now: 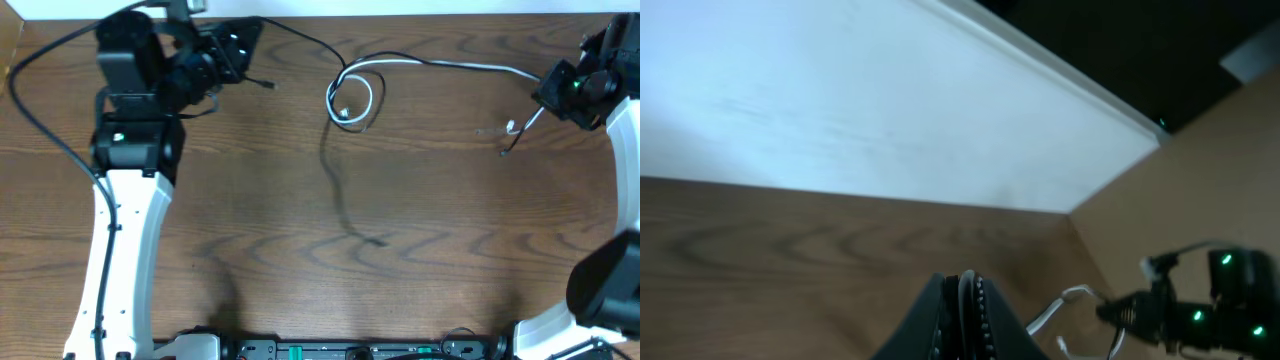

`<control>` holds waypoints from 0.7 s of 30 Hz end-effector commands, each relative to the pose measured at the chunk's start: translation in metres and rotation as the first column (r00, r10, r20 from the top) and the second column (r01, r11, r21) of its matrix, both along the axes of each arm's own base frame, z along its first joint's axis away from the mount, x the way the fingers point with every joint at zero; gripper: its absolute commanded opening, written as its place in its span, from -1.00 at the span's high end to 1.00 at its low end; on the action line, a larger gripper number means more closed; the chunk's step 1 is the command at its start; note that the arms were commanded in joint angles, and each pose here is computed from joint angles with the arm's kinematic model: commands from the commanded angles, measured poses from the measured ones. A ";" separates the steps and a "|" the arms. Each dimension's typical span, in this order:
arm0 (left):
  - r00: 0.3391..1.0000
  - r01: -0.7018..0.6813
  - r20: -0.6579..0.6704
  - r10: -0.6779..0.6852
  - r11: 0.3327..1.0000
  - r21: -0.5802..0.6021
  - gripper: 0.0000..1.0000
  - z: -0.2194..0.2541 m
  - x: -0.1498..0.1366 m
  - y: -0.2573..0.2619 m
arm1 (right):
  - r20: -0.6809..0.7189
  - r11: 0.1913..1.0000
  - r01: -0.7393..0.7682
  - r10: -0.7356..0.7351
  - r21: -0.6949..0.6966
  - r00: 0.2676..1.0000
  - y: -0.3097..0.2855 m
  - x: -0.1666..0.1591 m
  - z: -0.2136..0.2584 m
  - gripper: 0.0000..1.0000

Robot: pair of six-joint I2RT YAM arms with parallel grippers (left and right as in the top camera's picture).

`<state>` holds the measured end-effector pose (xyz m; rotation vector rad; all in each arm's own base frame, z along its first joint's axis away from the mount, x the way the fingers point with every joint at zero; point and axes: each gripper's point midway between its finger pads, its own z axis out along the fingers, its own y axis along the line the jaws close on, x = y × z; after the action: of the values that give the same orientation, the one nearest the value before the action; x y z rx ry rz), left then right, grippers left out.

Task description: Untangle cables

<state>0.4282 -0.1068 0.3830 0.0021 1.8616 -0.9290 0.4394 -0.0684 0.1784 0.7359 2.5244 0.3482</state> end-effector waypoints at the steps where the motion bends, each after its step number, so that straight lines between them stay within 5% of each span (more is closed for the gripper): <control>1: 0.994 -0.088 0.058 0.089 0.996 -0.011 0.85 0.028 -0.007 0.035 | -0.098 0.998 0.051 -0.054 -0.026 0.994 -0.033 -0.006 -0.035 0.98; 16: 0.978 -0.095 -0.183 0.100 0.995 0.035 0.85 -0.036 -0.009 0.045 | -0.096 0.994 0.038 -0.027 0.107 0.995 -0.052 -0.015 -0.046 0.98; 21: 0.942 -0.093 -0.306 0.139 0.983 0.159 0.85 -0.088 -0.009 0.057 | -0.088 0.995 0.067 -0.061 0.068 0.994 -0.069 -0.015 -0.046 0.98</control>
<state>0.4122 -0.0628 0.3135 -0.2115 2.1449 -0.8671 0.4238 -0.1258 0.1291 0.8891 2.5916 0.4190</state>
